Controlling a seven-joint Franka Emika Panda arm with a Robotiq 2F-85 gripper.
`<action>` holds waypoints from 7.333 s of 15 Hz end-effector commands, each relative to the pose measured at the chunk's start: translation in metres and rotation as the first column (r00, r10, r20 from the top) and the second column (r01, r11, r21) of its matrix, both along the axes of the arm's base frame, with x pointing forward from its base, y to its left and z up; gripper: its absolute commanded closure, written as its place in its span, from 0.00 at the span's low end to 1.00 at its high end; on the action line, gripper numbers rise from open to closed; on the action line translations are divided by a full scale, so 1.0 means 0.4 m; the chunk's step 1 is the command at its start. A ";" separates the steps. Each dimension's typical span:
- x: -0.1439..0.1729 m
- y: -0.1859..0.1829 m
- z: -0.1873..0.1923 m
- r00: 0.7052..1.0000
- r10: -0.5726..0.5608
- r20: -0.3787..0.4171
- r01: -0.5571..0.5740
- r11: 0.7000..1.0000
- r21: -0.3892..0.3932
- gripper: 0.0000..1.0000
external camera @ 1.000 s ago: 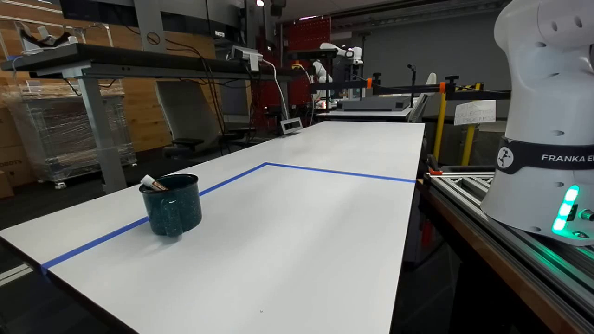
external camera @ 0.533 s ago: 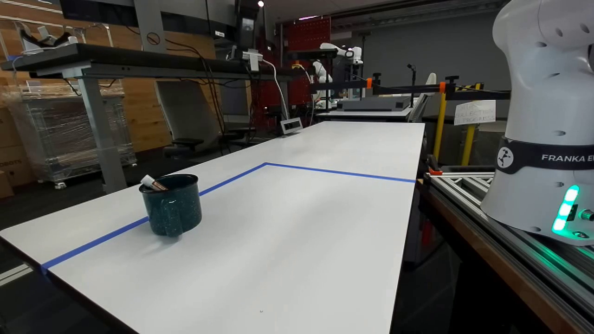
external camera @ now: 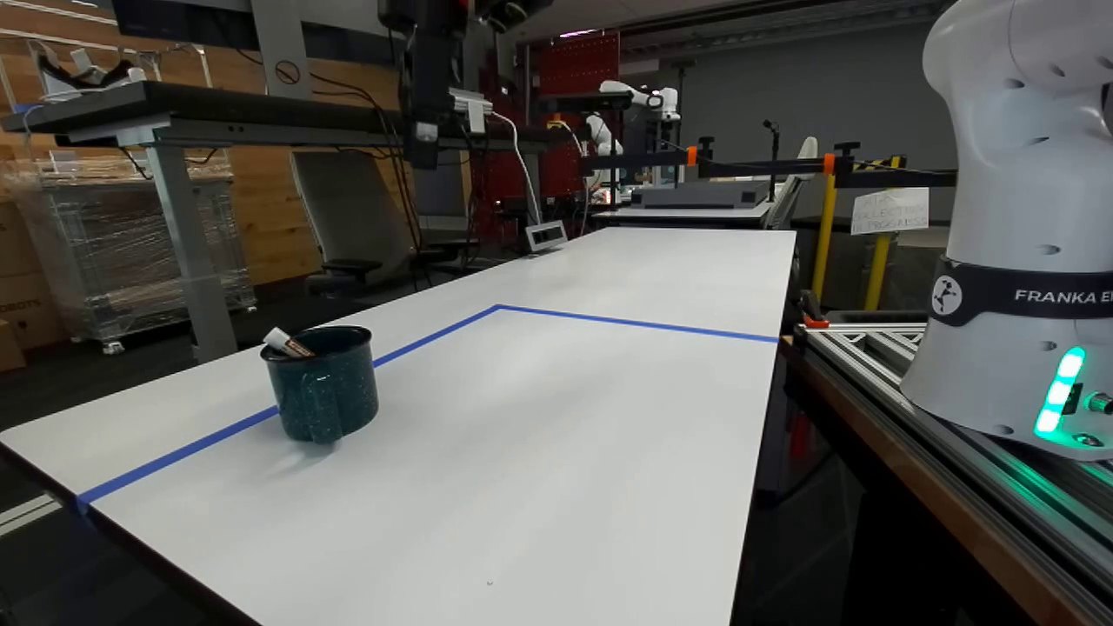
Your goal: Remove the marker from the mug
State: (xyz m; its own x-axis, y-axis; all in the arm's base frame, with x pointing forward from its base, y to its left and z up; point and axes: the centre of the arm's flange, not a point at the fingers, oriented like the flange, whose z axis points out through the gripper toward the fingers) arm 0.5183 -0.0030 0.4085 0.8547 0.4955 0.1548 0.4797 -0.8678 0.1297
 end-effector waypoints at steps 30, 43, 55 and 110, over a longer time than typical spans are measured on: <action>0.317 0.046 -0.305 0.999 -0.014 -0.035 0.017 0.995 0.103 0.42; 0.324 0.047 -0.357 0.996 -0.092 0.008 0.091 0.989 0.121 0.52; 0.330 0.025 -0.404 0.987 -0.146 0.061 0.136 0.981 0.138 0.56; 0.035 -0.232 -0.486 0.842 -0.492 -0.219 0.517 0.853 0.072 0.95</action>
State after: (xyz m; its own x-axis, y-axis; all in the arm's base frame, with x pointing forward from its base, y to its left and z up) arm 0.5296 -0.0973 0.2320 0.9992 -0.0344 -0.0181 -0.0353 -0.9982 -0.0478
